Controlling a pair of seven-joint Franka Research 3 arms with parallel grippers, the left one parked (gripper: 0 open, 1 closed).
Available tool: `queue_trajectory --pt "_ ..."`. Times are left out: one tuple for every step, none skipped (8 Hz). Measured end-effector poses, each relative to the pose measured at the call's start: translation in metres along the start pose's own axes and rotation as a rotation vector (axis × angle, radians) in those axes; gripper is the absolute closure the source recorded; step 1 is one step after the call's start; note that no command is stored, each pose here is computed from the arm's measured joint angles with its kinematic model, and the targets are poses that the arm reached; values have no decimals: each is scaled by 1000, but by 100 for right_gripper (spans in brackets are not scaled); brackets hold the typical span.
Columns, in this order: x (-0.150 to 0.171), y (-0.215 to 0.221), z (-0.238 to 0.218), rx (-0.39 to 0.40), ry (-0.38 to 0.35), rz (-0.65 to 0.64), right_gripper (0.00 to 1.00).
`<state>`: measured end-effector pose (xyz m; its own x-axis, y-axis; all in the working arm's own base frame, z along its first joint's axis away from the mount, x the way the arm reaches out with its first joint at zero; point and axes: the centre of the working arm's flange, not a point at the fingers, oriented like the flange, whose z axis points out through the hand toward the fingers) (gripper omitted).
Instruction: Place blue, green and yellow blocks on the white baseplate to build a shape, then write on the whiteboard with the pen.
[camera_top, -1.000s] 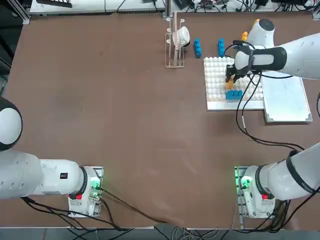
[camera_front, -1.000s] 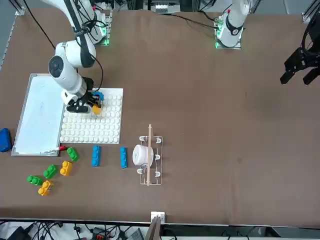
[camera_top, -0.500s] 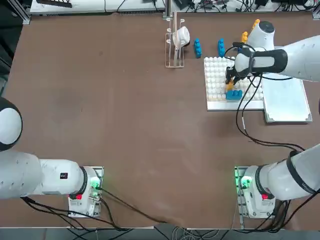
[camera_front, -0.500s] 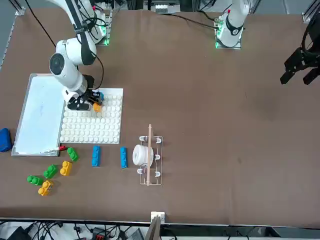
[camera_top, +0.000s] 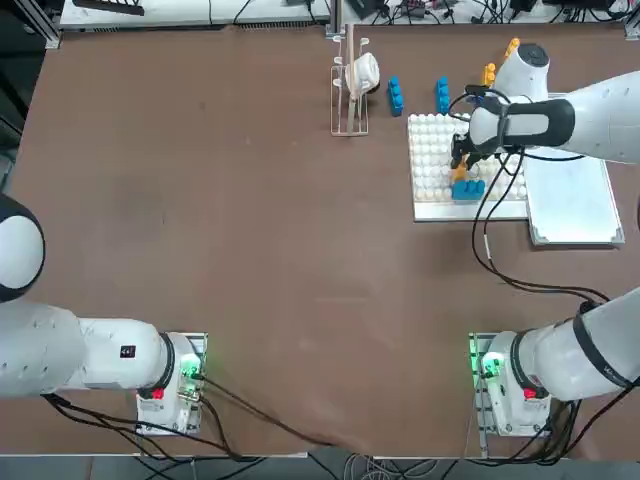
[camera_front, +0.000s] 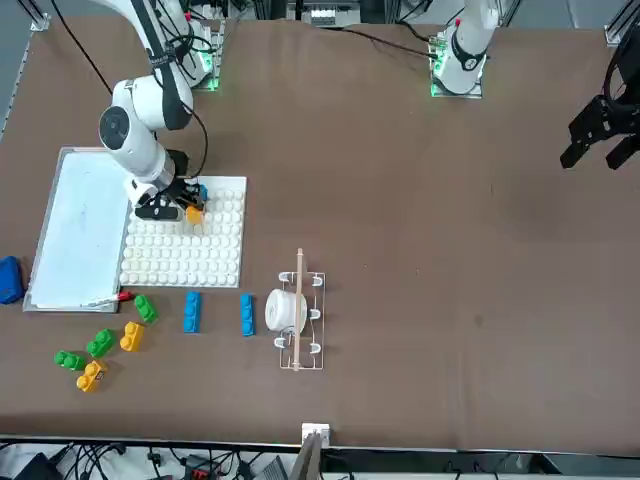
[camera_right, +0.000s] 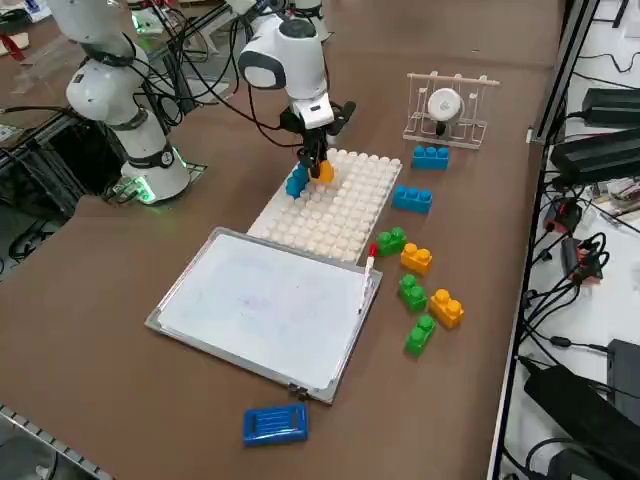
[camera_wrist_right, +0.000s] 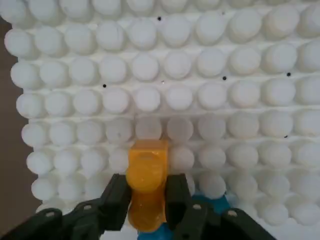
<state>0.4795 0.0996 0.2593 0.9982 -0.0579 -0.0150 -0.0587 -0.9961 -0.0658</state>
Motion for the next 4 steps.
queue_trajectory --pt "0 1 3 -1 7 1 59" --pt "1 1 5 -1 12 1 59" --pt "1 1 5 0 17 1 59" --pt "1 1 5 0 20 1 59"
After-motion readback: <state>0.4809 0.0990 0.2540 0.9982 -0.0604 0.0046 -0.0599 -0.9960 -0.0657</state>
